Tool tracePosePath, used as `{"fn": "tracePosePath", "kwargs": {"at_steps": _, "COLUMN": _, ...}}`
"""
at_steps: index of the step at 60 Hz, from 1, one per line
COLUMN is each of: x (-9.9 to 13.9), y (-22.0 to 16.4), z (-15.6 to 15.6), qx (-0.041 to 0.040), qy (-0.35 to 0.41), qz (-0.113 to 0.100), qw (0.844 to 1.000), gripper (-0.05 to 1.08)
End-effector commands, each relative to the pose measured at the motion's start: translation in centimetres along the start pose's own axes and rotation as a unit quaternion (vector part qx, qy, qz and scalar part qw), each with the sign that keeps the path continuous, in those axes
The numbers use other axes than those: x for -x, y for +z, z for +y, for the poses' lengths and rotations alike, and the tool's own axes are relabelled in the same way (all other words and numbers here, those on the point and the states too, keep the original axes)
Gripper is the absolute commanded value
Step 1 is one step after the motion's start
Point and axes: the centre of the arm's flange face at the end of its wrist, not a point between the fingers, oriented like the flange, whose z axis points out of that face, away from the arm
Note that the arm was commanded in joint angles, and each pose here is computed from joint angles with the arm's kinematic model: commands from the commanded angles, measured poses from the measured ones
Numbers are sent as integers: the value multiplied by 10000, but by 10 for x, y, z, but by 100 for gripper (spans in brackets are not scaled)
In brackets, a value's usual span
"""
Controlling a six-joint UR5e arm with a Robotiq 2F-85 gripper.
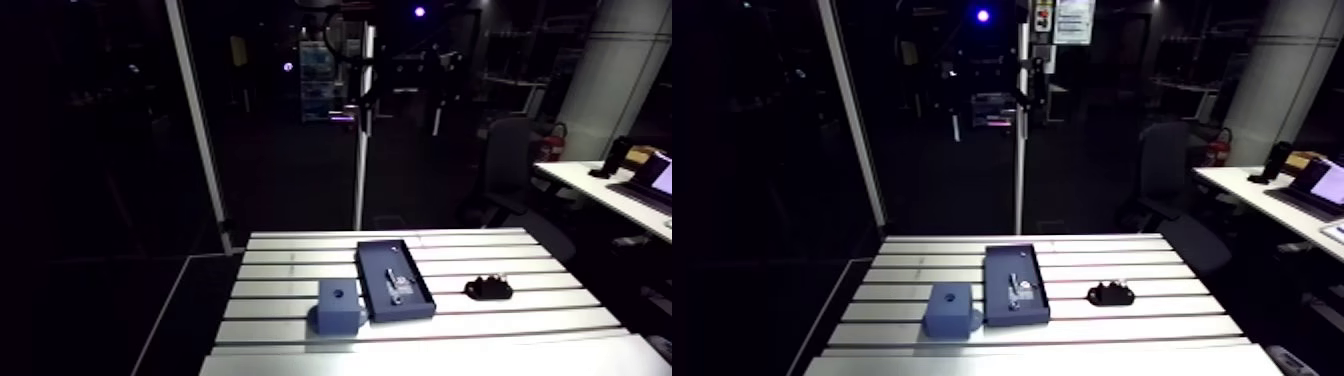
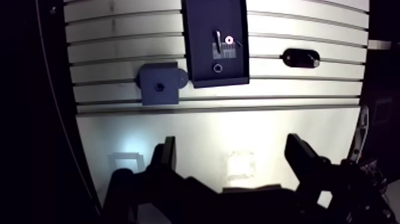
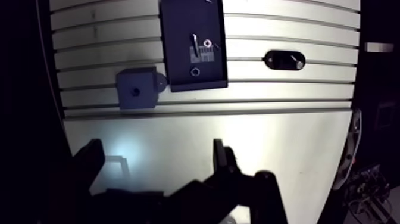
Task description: Pick up the M10 bolt and insert it into the hex recess until seated.
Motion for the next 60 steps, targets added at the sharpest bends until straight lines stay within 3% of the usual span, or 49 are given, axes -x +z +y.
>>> {"fn": "tracePosePath", "kwargs": {"at_steps": 1, "x": 25, "y": -28, "z": -38, "qx": -118, "qy": -567, "qz": 3, "qw": 9983, "gripper": 1}}
{"fn": "tracePosePath", "kwargs": {"at_steps": 32, "x": 24, "y": -21, "z": -33, "qx": -122, "qy": -526, "qz": -53, "qw": 9985, "gripper": 1}}
{"fn": "tracePosePath", "kwargs": {"at_steps": 43, "x": 17, "y": -14, "z": -23, "qx": -77, "qy": -616, "qz": 17, "qw": 9981, "gripper": 1}}
{"fn": "tracePosePath", "kwargs": {"at_steps": 48, "x": 10, "y": -5, "z": -6, "qx": 0, "qy": -830, "qz": 74, "qw": 9965, "gripper": 1}}
{"fn": "tracePosePath", "kwargs": {"at_steps": 60, "x": -1, "y": 10, "z": 53, "qx": 13, "qy": -738, "qz": 165, "qw": 9971, "gripper": 1}}
